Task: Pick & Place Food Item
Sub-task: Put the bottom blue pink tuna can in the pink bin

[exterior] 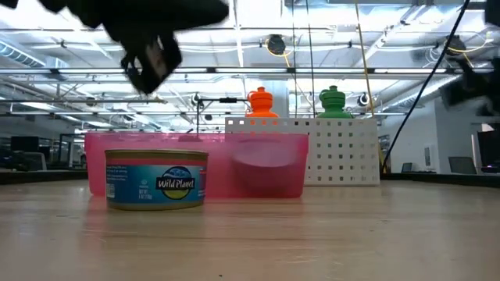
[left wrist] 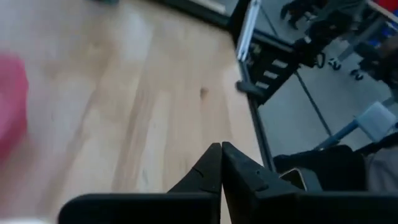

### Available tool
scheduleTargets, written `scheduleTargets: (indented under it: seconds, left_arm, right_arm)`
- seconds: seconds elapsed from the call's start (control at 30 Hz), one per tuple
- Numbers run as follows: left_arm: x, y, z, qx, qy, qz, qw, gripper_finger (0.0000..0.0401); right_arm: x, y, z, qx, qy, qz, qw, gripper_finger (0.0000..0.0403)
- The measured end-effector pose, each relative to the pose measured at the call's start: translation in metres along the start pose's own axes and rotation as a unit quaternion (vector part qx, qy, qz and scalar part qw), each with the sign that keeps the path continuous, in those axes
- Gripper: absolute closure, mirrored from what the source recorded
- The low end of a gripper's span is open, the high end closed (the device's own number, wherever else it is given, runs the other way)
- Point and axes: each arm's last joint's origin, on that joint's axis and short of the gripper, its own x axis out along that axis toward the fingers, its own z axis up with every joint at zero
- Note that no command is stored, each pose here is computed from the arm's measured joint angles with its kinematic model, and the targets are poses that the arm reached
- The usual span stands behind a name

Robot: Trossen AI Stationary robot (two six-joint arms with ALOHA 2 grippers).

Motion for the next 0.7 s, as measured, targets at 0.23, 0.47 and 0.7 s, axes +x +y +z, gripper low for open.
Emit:
scheduleTargets:
  seconds: [0.23,0.47,0.7]
  left_arm:
    - [-0.013,-0.005,0.020,0.082,-0.033,-0.002,0.996,0.0381]
    - [-0.010,0.007,0.024,0.077,-0.025,0.023,0.996,0.0390]
    - [-0.009,0.016,0.024,0.065,-0.017,0.051,0.996,0.0377]
  right_arm:
    - [0.006,0.009,0.002,-0.019,-0.011,0.059,0.998,0.0402]
    - [-0.032,-0.002,0.004,-0.028,0.054,-0.033,0.998,0.0402]
    - [-0.038,-0.019,-0.005,0.021,0.120,-0.120,0.985,0.0403]
